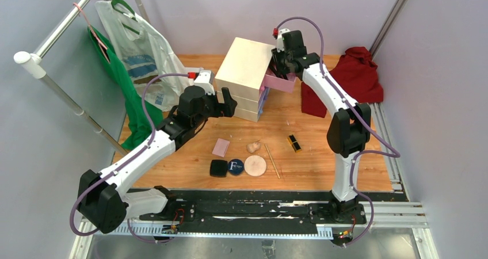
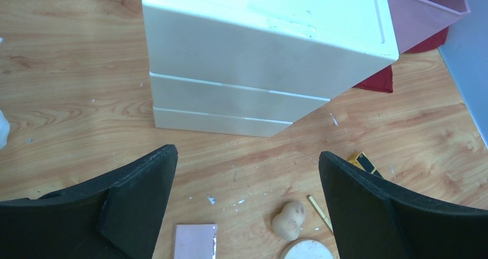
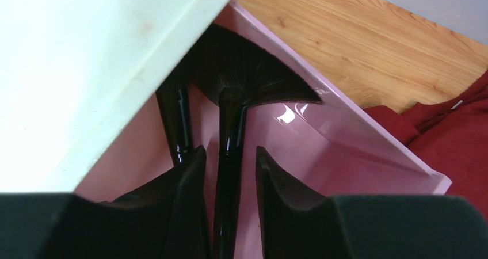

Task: Organize the makeup
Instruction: Place the makeup brush in the drawer.

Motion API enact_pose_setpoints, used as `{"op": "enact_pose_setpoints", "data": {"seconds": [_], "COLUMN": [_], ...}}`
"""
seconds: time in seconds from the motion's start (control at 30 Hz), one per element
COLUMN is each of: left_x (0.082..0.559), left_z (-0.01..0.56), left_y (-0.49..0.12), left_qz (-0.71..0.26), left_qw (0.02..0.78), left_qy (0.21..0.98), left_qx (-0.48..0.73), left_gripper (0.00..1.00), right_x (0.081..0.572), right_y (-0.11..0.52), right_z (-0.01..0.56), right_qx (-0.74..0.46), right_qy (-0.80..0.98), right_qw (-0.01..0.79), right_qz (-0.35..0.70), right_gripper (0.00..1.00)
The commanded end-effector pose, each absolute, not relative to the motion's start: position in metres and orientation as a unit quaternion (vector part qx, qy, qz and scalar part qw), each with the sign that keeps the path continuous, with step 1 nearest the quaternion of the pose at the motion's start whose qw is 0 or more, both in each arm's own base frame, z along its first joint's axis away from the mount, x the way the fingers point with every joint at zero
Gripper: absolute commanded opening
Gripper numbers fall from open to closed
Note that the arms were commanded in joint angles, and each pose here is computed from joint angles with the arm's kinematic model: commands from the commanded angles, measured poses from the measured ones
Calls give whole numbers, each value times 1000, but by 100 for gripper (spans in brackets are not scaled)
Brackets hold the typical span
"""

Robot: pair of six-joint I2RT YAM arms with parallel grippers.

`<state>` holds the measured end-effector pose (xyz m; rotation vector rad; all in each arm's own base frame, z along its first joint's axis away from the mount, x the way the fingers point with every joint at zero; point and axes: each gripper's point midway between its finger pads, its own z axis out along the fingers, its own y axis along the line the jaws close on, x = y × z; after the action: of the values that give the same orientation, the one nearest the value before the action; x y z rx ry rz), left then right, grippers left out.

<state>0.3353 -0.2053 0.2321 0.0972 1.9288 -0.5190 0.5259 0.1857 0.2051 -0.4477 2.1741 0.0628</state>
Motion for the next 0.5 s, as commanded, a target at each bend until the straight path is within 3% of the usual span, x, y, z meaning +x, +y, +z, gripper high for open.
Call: {"op": "enact_pose_setpoints", "data": {"seconds": [0.0, 0.47], "left_x": [338, 336], "left_z": [233, 235], "left_y": [-208, -206], "left_qz": [-221, -218], "left_qw": [548, 550], "left_qy": [806, 806], "left_qx": [39, 38], "left_gripper": [98, 98], "right_x": [526, 512], "right_y": [185, 182], "right_z": [233, 325], "right_qx": [-187, -178], "right_qy": [866, 821], "right_qw": [464, 542], "right_qz": [31, 28], "right_gripper": [39, 42]}}
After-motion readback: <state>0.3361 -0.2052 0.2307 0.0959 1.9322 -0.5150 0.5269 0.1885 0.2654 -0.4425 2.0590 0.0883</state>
